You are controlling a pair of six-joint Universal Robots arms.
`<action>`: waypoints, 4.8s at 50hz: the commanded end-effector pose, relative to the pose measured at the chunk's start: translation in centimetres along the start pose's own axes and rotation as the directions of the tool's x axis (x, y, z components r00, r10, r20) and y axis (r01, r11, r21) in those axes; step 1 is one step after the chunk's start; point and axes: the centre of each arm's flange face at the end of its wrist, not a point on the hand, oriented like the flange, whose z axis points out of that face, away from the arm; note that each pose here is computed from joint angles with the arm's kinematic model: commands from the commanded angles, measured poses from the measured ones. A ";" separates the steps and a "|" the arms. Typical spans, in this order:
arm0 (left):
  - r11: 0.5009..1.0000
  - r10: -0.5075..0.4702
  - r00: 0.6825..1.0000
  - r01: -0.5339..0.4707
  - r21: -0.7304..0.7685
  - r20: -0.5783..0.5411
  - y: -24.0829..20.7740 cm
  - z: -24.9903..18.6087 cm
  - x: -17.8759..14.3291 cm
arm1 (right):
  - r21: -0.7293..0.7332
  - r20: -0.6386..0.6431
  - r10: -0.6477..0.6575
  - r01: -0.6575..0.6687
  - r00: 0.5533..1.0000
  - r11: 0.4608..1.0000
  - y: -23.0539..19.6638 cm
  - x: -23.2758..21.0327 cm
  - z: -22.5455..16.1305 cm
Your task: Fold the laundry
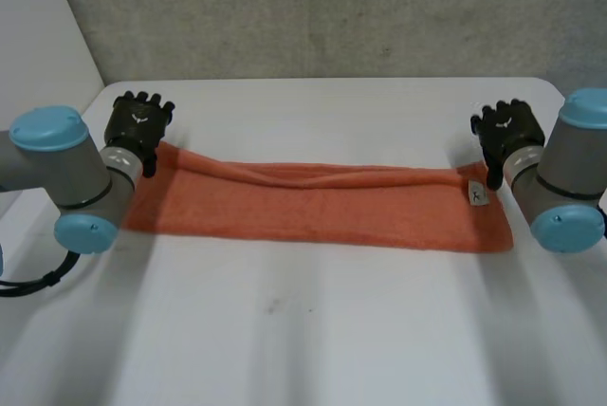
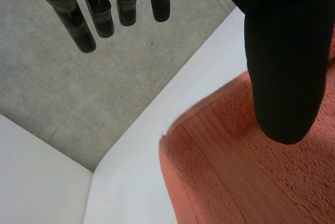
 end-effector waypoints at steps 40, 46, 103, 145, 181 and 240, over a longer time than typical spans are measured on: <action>0.988 -0.059 0.998 0.056 -0.141 -0.019 -1.3 -10.8 -1.1 | -0.192 0.215 0.333 -0.295 0.918 0.936 2.7 1.5 -10.3; 0.981 -0.132 0.991 0.129 -0.144 -0.008 -1.2 -10.8 -1.1 | -0.221 0.221 0.341 -0.294 0.914 0.930 4.4 0.7 -9.5; 0.979 -0.145 0.989 0.142 -0.147 -0.006 -1.2 -11.0 -1.2 | -0.119 -0.185 0.129 -0.153 0.974 0.981 4.7 14.3 -5.3; 0.985 -0.146 0.989 0.142 -0.099 -0.036 -2.8 -11.6 -0.5 | 0.418 0.543 -0.045 -0.224 0.838 0.881 -17.7 -18.6 -15.0; 0.988 -0.152 0.939 0.141 -0.058 -0.309 -4.8 -13.0 10.0 | -0.039 0.379 0.248 -0.253 0.891 0.967 -0.4 -8.4 -11.9; 0.923 -0.382 0.906 0.385 -0.019 -0.182 -8.6 -13.7 4.8 | 0.224 0.589 0.248 -0.449 0.770 0.865 -16.2 -15.0 -14.5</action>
